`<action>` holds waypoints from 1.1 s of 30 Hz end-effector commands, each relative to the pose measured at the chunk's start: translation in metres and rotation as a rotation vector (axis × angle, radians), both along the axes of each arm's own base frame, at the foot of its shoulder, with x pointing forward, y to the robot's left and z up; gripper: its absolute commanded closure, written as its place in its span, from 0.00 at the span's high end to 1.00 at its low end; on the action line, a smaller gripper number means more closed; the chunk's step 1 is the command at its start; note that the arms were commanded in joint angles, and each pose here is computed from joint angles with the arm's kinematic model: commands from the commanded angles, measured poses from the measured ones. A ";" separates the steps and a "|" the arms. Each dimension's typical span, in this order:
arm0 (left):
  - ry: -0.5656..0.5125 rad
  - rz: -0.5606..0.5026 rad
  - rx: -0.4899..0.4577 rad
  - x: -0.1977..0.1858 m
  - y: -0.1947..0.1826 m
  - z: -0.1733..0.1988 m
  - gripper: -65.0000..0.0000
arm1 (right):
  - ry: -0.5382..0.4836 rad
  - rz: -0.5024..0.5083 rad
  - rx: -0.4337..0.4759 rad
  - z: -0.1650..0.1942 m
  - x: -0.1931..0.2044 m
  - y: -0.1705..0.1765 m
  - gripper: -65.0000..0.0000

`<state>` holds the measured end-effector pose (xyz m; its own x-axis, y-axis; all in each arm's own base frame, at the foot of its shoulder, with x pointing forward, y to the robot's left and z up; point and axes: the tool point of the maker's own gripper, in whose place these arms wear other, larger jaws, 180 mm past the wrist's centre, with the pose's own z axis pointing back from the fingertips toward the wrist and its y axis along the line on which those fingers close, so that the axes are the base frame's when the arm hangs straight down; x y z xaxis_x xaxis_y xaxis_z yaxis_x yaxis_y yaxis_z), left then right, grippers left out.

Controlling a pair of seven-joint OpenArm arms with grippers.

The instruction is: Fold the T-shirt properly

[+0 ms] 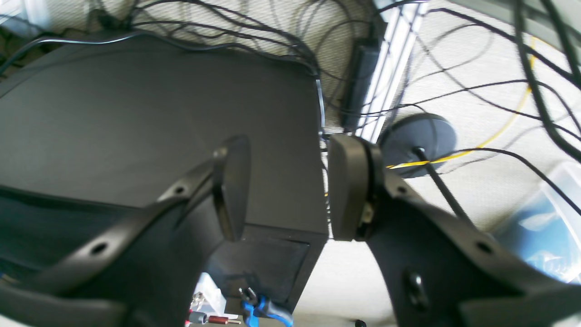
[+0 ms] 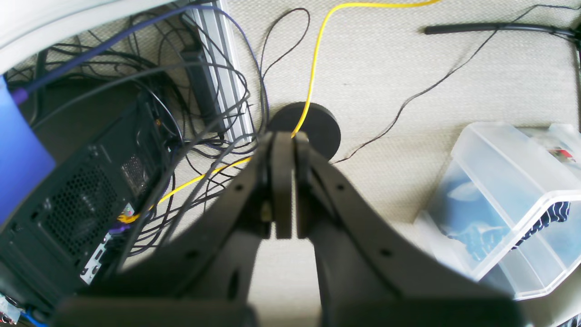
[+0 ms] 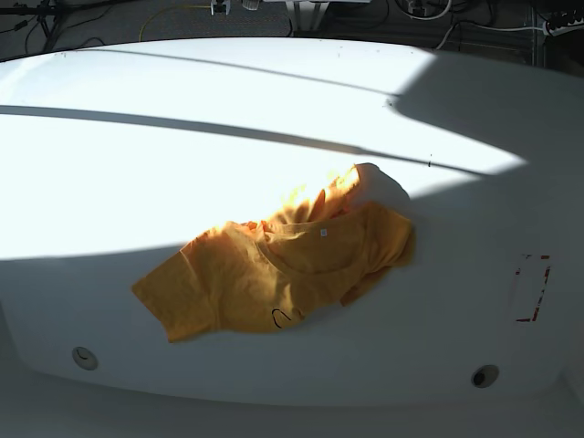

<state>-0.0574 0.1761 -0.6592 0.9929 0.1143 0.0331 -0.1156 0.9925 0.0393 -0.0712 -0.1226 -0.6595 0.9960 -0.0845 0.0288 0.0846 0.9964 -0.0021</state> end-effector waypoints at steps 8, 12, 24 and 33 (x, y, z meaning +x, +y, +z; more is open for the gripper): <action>0.078 -0.045 -0.041 -0.052 -0.021 0.005 0.38 | 0.011 -0.009 -0.010 0.001 -0.006 0.001 0.01; 0.082 -0.047 -0.042 -0.054 -0.022 0.005 0.38 | 0.010 -0.007 -0.011 0.001 -0.006 0.001 0.01; 0.090 -0.048 -0.041 -0.057 -0.019 0.006 0.38 | 0.008 -0.003 -0.006 0.001 -0.007 0.001 0.01; 0.090 -0.037 -0.038 -0.055 -0.018 0.006 0.39 | 0.015 -0.006 -0.010 0.001 -0.012 -0.001 0.01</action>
<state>-0.1092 0.1538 -0.6542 0.9954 0.0779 -0.0554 -0.0780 0.9970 0.0010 -0.0749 -0.1199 -0.6590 0.9959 -0.0876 0.0246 0.0878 0.9961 -0.0072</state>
